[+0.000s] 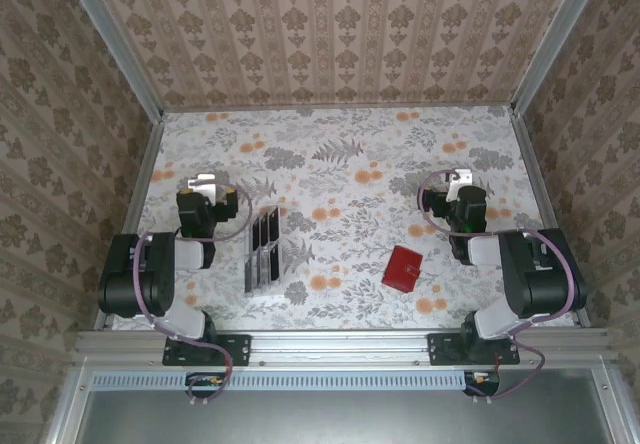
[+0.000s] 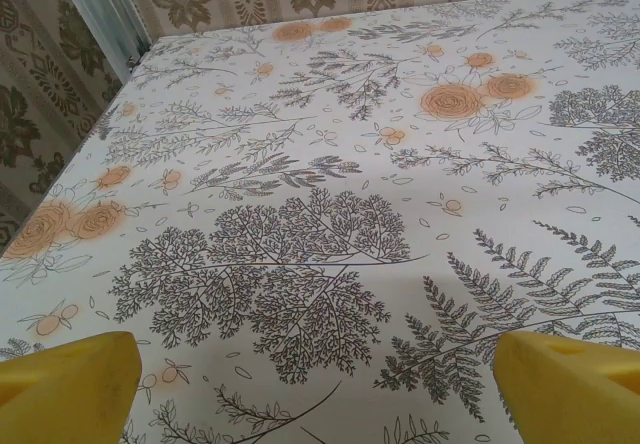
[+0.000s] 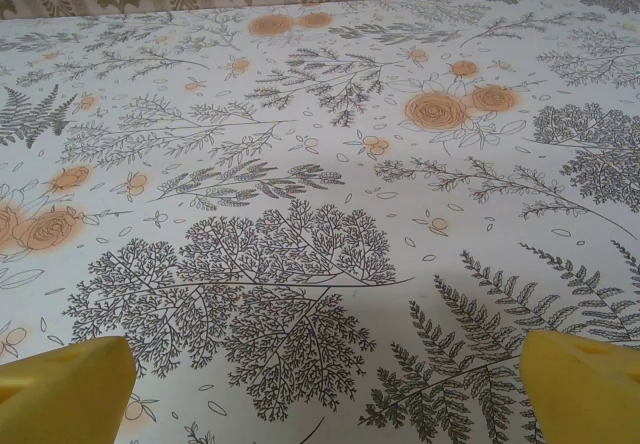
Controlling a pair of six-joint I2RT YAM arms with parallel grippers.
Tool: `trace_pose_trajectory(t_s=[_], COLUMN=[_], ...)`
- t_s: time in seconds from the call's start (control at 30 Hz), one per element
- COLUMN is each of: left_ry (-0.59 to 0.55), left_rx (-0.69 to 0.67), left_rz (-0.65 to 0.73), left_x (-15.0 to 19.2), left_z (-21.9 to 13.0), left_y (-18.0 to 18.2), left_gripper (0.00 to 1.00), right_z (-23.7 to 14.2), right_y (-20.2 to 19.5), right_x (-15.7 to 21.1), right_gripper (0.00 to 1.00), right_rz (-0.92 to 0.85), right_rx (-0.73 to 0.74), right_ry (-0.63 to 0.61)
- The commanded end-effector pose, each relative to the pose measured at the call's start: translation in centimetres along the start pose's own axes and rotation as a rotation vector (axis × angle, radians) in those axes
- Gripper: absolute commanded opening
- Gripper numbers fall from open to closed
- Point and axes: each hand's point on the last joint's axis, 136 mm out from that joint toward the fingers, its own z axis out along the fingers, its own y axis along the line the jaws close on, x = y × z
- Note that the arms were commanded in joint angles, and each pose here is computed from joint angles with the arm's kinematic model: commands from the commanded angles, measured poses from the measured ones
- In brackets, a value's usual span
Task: Put the credit cards into the card holder
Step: Move the storage box to the top-center of the table.
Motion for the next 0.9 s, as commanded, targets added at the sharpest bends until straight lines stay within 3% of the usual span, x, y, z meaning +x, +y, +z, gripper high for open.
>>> trace_pose_trajectory(t_s=[0.0, 0.87], left_ry=[-0.005, -0.005], left_rx=[0.019, 0.039], left_rz=[0.002, -0.021], left_x=[-0.63, -0.64], left_z=[0.35, 0.37], left_y=[-0.2, -0.01], left_gripper=[1.0, 1.0], right_z=[0.03, 0.01], right_y=[0.22, 0.22], right_x=[-1.33, -1.33], right_gripper=[1.0, 1.0], right_rz=[-0.012, -0.01], right_rx=[-0.012, -0.014], right_ry=[-0.043, -0.042])
